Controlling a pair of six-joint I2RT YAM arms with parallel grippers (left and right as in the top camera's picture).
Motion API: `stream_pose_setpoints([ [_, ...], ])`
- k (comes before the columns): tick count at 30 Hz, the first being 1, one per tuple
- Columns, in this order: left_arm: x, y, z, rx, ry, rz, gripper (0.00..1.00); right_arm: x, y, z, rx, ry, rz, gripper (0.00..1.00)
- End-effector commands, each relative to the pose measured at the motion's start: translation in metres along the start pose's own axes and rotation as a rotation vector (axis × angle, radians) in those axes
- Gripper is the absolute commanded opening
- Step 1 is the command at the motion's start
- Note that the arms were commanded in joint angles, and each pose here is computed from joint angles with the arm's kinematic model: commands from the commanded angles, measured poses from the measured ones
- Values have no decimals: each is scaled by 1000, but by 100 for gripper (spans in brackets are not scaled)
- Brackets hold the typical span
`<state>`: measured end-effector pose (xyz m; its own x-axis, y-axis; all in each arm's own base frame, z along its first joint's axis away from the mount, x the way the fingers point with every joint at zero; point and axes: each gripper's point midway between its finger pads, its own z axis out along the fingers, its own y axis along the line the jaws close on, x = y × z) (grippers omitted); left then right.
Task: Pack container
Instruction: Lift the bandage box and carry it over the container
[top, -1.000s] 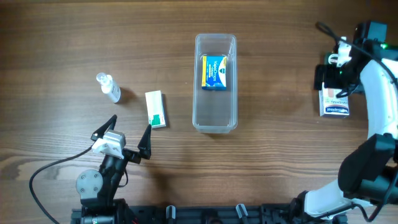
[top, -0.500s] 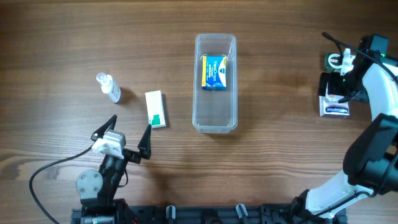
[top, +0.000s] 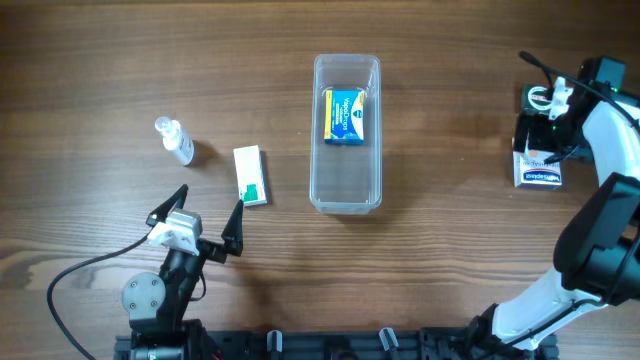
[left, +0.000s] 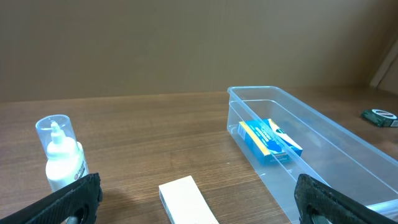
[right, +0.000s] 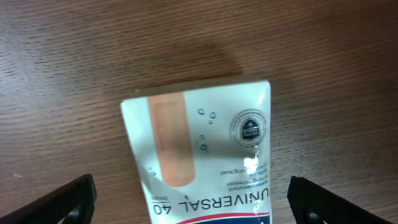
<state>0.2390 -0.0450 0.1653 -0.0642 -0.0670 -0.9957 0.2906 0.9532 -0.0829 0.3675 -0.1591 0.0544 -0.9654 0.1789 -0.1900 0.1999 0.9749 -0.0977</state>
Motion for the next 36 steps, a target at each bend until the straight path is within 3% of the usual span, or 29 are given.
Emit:
stream_pose_setpoints([
  [1,2,3,0,-13,3,-11,100,12,3,22,-20,62,-11,100],
  [23,2,3,0,-13,3,-11,100,24,1,43,-7,135,14,98],
  [36,2,3,0,-13,3,-11,100,7,6,28,-51,98,76,82],
])
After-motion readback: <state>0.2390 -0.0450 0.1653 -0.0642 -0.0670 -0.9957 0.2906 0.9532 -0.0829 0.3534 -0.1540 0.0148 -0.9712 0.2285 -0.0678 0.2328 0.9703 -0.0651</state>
